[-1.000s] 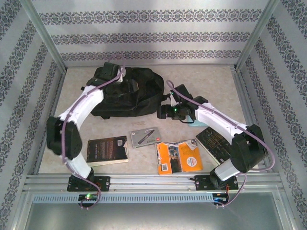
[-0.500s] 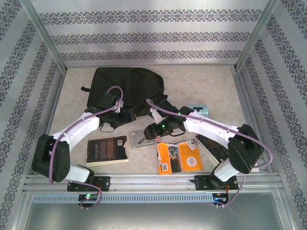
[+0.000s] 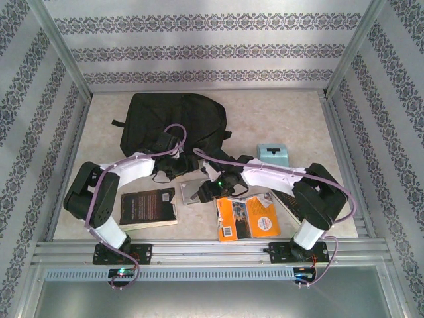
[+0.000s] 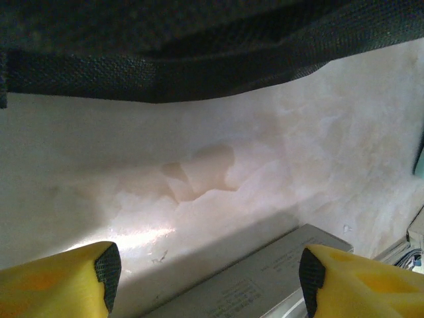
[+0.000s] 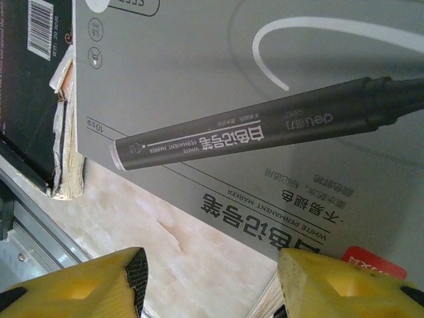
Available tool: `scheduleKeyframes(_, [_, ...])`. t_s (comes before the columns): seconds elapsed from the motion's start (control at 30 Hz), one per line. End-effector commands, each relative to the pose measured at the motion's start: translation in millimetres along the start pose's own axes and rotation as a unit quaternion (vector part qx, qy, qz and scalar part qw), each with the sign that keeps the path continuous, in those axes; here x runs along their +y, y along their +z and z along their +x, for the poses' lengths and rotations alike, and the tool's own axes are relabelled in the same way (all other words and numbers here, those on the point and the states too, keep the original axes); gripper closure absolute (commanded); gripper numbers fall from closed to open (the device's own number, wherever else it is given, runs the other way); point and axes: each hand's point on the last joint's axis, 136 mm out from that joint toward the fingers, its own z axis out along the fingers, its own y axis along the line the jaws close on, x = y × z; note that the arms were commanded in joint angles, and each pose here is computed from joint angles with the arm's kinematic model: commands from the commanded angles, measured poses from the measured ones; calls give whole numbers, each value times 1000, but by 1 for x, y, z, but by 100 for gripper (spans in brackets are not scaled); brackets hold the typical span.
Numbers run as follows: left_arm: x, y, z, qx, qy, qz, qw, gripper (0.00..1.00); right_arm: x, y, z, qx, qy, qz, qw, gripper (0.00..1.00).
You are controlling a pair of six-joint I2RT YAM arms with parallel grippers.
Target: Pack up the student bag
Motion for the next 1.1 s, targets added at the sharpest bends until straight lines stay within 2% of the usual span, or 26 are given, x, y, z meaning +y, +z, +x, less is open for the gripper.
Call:
scheduleKeyframes(0.0, [-12,1,-4,-13,8,21,1000,27,-12,8,1,2,0,22,1000,45])
scheduleKeyframes(0.23, [-10,5,12,7,-2,32,999,27,-42,4,-27,-38,10,74,996,43])
scheduleKeyframes(0.47, [-13,7,23,17,-28,63,997,28,-67,-32,-77,-116,42,99,987,40])
scheduleKeyframes(0.6, [-36,11,29,25,-33,117,992,27,-77,-54,-92,-147,66,100,982,37])
scheduleKeyframes(0.73, [-51,16,35,40,-34,150,987,27,-73,-67,-92,-158,102,88,978,29])
scheduleKeyframes(0.83, [-54,9,31,18,-34,159,986,28,-71,-68,-84,-148,153,91,973,26])
scheduleKeyframes(0.93, [-55,-5,24,-9,-31,146,989,29,-73,-67,-75,-146,194,126,962,22])
scheduleKeyframes(1.07, [-34,-36,10,-70,-17,65,995,29,-71,-70,-65,-145,249,160,944,16])
